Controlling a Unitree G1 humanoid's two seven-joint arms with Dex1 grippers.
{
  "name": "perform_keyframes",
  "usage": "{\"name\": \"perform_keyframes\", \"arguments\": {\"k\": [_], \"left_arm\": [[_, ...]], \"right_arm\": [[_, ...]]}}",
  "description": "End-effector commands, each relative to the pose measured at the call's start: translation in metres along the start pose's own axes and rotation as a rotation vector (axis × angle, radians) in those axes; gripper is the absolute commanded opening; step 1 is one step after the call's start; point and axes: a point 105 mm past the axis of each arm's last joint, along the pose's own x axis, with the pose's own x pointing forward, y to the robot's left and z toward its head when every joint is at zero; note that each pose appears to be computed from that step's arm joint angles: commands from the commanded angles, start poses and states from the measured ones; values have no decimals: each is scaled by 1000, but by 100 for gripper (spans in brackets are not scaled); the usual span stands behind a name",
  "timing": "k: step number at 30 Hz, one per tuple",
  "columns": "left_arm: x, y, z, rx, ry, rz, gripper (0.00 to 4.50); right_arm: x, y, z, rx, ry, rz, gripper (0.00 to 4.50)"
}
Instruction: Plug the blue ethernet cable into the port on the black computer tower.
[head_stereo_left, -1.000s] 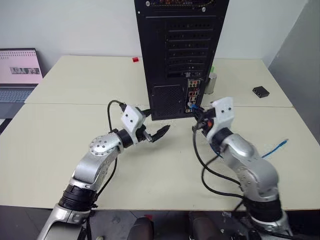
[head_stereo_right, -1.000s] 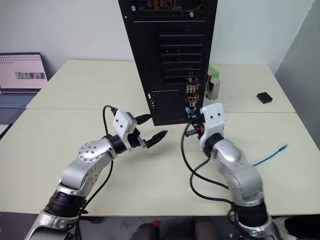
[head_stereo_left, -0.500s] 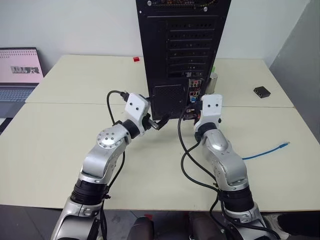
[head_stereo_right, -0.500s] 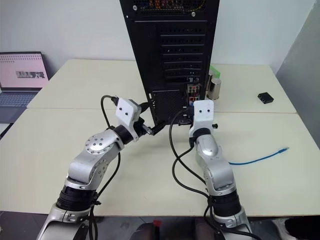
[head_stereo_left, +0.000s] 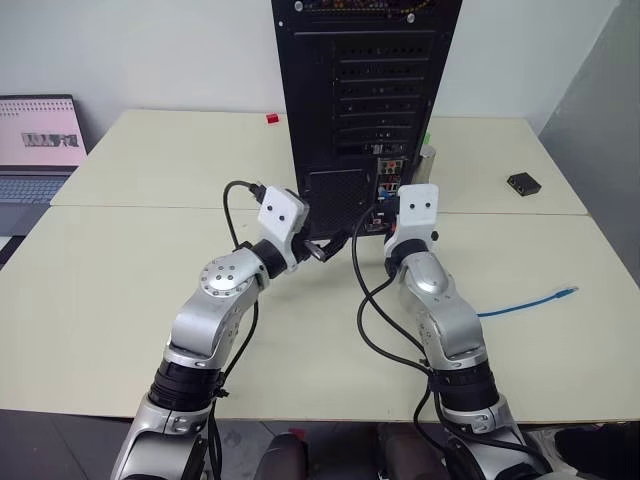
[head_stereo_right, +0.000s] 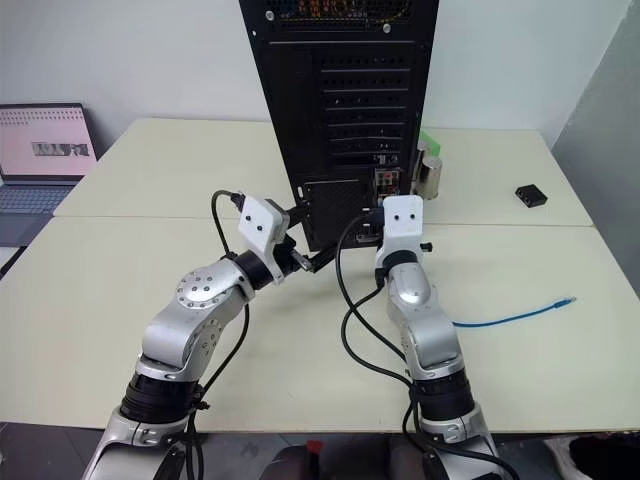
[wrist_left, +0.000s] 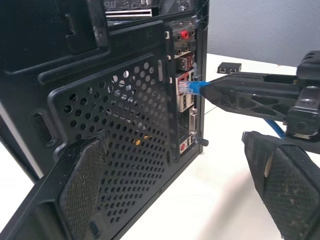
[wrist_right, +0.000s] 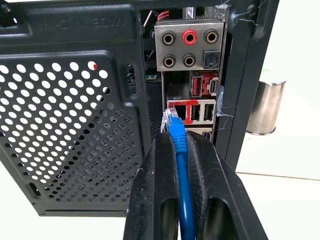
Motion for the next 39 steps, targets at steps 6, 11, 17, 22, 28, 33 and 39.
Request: {"name": "perform_keyframes", "arguments": {"k": [6,11,17,22,28,33,39], "left_arm": [[-1,-4,16,12,-55,-22,450],[-1,-4,16,11,-55,-27,450],[-2,-4,16,11,-56,-25,450],[-2,-4,15,10,-54,-25,450],[-4,-3,13,7,-51,-25,450],[-9,5,6,7,-28,-5,450],[-10,9,3,13,-18,9,450]], "right_arm": [[2,-5,22,13,-86,-26,0],[4,-4,18,16,-70,-20,0],[5,3,18,7,-70,10,0],[5,6,18,-2,-71,24,0],[5,12,17,-21,-68,55,0],[4,17,21,-50,-89,71,0],[4,13,18,-33,-82,50,0]]}}
